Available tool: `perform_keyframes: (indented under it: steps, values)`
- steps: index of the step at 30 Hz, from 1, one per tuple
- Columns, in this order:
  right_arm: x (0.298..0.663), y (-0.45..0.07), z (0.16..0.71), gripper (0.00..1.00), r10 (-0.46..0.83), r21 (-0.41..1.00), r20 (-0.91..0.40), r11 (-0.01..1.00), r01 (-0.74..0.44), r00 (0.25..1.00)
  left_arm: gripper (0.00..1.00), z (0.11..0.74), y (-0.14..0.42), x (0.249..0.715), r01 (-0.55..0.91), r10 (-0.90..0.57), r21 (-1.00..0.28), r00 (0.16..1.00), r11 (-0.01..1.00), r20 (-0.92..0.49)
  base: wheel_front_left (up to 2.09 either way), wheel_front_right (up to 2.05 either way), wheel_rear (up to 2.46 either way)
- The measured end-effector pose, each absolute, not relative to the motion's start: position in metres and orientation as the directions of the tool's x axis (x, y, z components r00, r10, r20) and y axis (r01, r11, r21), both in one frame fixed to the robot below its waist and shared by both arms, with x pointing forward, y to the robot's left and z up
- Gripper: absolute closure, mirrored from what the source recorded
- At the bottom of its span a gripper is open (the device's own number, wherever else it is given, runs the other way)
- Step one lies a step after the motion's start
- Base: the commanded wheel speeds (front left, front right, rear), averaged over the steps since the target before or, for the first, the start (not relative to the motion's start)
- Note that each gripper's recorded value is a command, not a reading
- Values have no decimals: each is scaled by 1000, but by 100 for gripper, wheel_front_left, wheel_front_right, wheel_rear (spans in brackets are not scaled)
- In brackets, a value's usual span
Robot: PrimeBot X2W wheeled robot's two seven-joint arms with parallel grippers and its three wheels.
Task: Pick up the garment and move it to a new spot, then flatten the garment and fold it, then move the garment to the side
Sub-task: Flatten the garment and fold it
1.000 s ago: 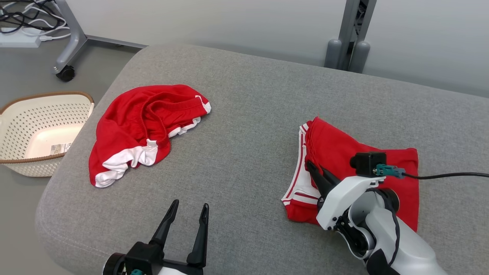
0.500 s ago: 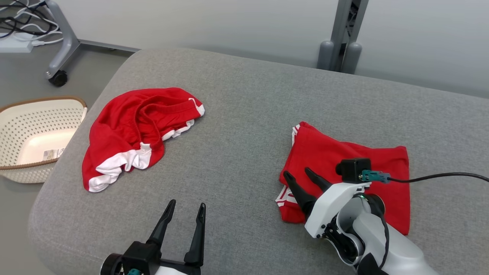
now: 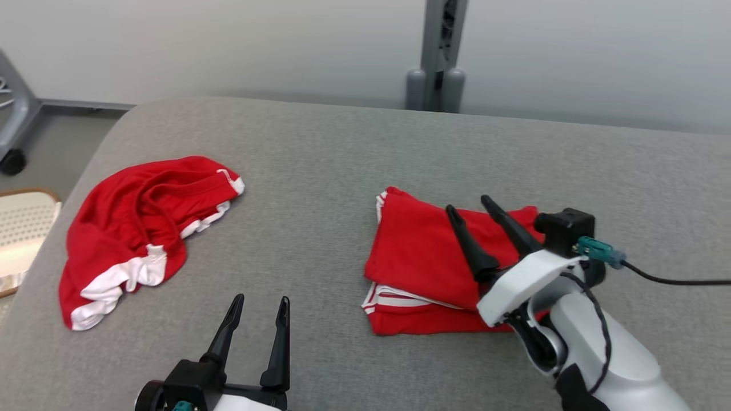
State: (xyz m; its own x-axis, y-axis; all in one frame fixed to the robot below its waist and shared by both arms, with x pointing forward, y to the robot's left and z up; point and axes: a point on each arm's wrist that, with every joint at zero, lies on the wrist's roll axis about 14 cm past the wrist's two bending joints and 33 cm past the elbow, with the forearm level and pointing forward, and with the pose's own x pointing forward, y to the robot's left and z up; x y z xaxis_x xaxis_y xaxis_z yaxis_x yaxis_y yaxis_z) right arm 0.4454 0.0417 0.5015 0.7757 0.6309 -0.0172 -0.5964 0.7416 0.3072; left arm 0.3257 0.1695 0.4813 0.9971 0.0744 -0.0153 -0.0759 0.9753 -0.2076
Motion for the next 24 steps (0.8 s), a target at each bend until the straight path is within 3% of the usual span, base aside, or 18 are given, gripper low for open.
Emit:
perform_keyframes:
  steps: [10,24]
  values:
    - [432,-53,510,0,436,195,55,878,-438,898,0,488,144,348,17,-15,-223,1000,975,12,0,0,0]
    - [377,-121,515,0,247,169,105,950,-262,963,0,495,120,347,90,-85,-253,996,963,32,0,0,0]
